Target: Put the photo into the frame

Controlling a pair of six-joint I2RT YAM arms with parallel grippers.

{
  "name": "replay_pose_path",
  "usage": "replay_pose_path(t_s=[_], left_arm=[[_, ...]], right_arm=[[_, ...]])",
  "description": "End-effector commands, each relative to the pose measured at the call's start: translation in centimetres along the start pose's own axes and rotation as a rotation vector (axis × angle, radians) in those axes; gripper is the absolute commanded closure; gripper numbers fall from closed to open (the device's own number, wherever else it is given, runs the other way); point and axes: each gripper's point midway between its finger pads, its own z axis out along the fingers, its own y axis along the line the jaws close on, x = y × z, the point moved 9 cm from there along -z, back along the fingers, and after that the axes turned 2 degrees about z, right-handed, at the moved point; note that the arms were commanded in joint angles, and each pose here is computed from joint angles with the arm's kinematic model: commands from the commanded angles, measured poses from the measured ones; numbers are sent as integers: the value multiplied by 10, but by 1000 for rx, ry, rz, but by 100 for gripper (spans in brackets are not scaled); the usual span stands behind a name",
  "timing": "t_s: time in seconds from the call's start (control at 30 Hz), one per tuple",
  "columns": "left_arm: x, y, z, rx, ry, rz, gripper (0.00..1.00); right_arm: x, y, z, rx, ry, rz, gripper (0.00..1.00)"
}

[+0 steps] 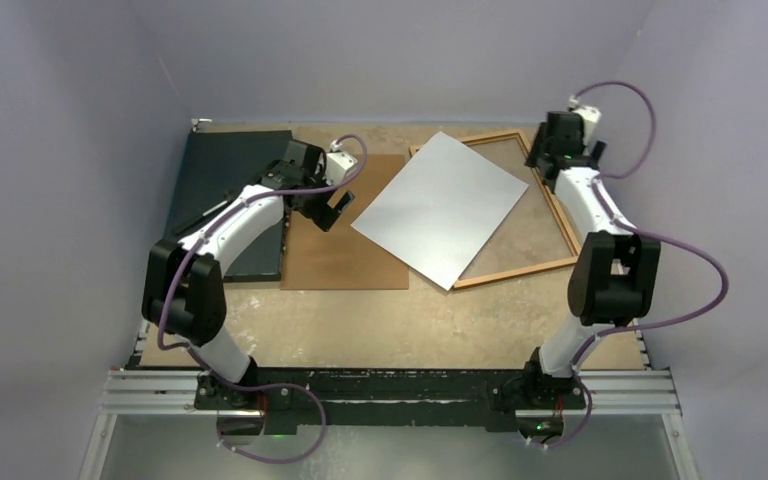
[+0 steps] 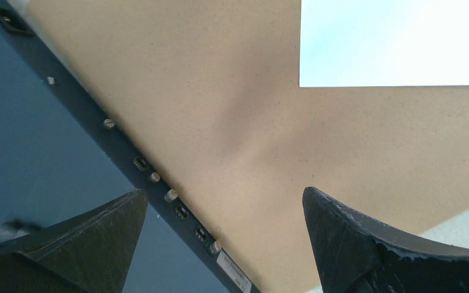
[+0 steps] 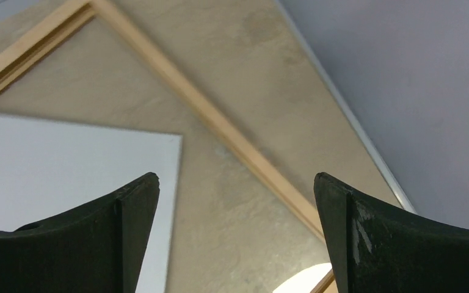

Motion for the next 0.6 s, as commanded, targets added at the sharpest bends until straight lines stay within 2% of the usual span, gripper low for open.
replay_pose_path(t_s=[0.0, 0.23, 0.4, 0.57], left_arm=[[-9, 4, 22, -22, -38, 3, 3], [-10, 3, 33, -18, -42, -22, 3], [-10, 8, 36, -59, -39, -12, 3], [-10, 10, 36, -66, -43, -14, 3]], right_arm=[[6, -44, 31, 55, 31, 292, 1], [35, -52, 66, 133, 93, 311, 1], [70, -54, 86, 60, 201, 383, 1], [88, -55, 91, 4, 248, 422, 1]])
